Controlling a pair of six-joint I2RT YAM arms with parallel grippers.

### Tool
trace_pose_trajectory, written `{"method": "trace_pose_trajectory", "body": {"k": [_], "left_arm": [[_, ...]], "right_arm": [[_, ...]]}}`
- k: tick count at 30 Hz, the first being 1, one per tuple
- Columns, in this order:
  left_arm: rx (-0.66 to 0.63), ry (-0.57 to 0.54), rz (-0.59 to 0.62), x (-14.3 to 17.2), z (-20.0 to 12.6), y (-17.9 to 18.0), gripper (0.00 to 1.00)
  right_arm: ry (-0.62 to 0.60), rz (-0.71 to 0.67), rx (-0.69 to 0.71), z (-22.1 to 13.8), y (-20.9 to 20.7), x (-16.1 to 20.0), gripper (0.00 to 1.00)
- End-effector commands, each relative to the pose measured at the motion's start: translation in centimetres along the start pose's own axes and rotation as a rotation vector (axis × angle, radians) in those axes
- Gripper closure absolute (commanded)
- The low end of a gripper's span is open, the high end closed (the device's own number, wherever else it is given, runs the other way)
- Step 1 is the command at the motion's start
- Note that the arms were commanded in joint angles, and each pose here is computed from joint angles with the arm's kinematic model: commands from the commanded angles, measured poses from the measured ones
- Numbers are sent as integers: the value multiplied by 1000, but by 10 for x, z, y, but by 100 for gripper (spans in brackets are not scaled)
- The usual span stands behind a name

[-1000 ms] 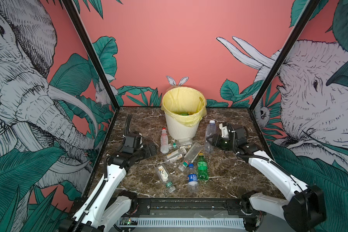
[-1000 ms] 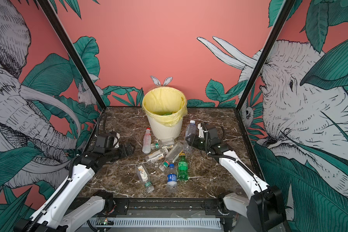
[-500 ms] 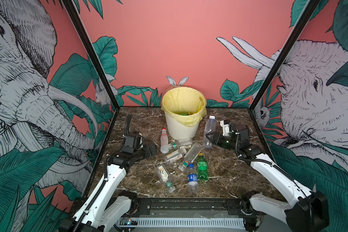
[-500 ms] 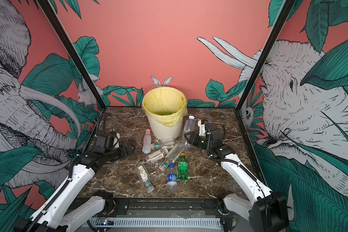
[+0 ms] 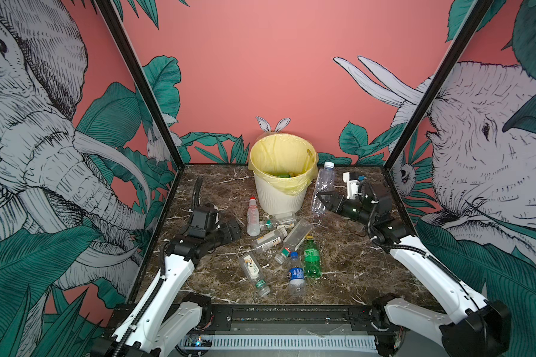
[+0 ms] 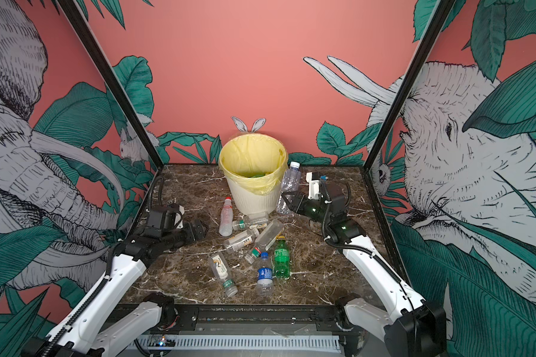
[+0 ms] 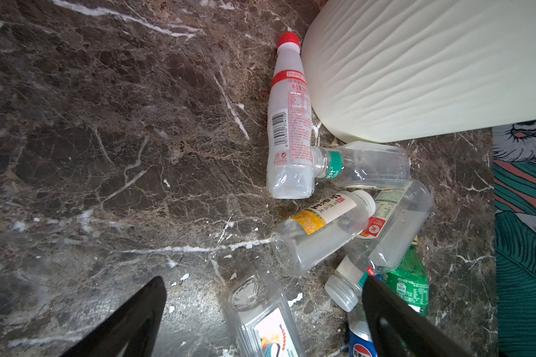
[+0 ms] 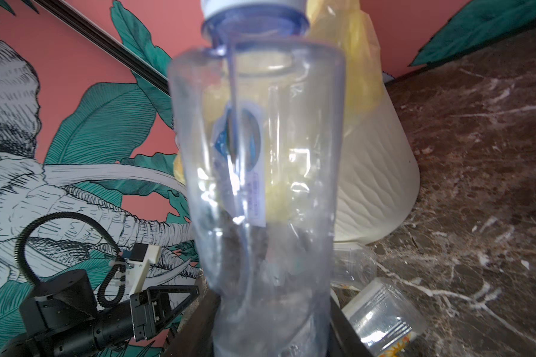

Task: Throw the plastic bottles in the bin
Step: Throw the plastic bottle into the trash bin.

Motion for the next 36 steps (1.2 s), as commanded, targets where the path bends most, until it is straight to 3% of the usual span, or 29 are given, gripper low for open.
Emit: {"method": "trace_pose_trajectory", "body": {"k": [1, 8, 14, 19, 20, 24, 28, 31, 36], "left_arm": [[-1, -9, -18, 2, -2, 5, 1], [-8, -10, -15, 5, 0, 9, 1], [11, -9, -26, 5, 0, 6, 1], [22, -12, -38, 7, 0, 7, 1], [26, -12, -41, 7, -1, 6, 1], [32, -17, -45, 7, -3, 6, 1], [30, -23, -45, 7, -7, 6, 1], [29, -22, -48, 8, -8, 7, 1], [30, -16, -58, 8, -9, 6, 1]], "right_arm": [[-81, -42, -66, -9, 19, -17, 54], [-146, -49, -40, -22, 18, -21, 54], [-184, -74, -104, -9, 46, -67, 54], [-199, -91, -136, 34, 73, -121, 53], [-181, -95, -141, 47, 78, -127, 47], [-108, -87, -123, 75, 87, -144, 1], [-105, -124, -92, 76, 84, -147, 1], [-168, -172, -45, 44, 89, -152, 1], [-125, -187, 42, 18, 68, -128, 1]]}}
Point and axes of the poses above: each gripper's point midway between its finger pads, its own z axis out along the fingers, its own y axis along the line the jaws close on, x = y × z, the point moved 2 cm from there along -z, back along the fingers, and after that the axes turned 9 degrees about -z, right-handed, at the moved point
